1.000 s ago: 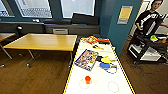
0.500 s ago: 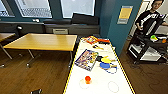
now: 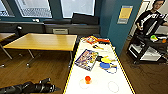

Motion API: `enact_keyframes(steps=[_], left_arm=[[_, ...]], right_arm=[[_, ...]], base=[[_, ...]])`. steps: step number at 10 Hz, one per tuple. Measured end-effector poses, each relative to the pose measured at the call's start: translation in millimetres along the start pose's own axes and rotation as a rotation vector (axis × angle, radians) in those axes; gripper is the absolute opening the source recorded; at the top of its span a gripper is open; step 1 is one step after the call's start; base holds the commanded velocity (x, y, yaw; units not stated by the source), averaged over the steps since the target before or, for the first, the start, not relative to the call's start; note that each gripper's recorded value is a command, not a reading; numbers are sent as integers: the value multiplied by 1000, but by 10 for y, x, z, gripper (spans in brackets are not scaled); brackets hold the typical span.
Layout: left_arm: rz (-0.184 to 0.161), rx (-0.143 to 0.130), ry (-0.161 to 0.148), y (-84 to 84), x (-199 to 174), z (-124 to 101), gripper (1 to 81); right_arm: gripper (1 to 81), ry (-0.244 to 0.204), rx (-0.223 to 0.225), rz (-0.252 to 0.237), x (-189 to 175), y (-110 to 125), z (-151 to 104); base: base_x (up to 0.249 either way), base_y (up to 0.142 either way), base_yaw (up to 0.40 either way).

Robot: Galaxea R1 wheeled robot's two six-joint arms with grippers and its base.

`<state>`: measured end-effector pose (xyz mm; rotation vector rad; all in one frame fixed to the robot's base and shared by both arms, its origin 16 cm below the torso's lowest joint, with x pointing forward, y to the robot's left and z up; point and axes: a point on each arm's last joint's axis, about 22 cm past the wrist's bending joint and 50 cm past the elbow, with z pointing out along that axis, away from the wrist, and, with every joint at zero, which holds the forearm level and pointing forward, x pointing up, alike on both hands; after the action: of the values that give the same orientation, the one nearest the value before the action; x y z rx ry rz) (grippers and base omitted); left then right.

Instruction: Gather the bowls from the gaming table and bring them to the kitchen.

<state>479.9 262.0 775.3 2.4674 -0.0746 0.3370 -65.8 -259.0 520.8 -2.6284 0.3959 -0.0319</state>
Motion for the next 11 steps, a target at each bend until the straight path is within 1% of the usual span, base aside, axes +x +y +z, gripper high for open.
enact_keyframes(steps=[1,2,3,4,5,6,7,8,9,10,11], left_arm=[[11,11,12,15,180,10,811],[34,5,38,119,411,19,811],[51,-2,53,226,586,55,811],[57,3,56,252,686,81,811],[53,22,53,207,755,77,811],[50,37,65,183,879,57,811],[58,37,71,239,980,81,811],[74,22,59,374,1002,169,811],[80,6,44,516,1008,276,811],[35,1,42,569,1040,333,811],[-17,24,52,461,1127,333,811]], right_arm=[[10,4,1,-1,33,-4,7],[10,3,1,-1,39,-6,10],[10,0,3,-1,43,-15,17],[10,0,7,-2,53,-40,36],[10,-1,14,-2,73,-87,66],[10,2,17,-4,107,-101,78],[10,5,14,-6,128,-85,78],[10,5,13,-7,134,-83,80],[10,-4,14,-8,123,-85,83],[10,-4,16,-8,127,-98,92],[10,-5,20,-7,132,-126,112]], base=[[0,0,0],[0,0,0],[0,0,0],[0,0,0],[0,0,0],[0,0,0],[0,0,0],[0,0,0],[0,0,0],[0,0,0],[0,0,0]])
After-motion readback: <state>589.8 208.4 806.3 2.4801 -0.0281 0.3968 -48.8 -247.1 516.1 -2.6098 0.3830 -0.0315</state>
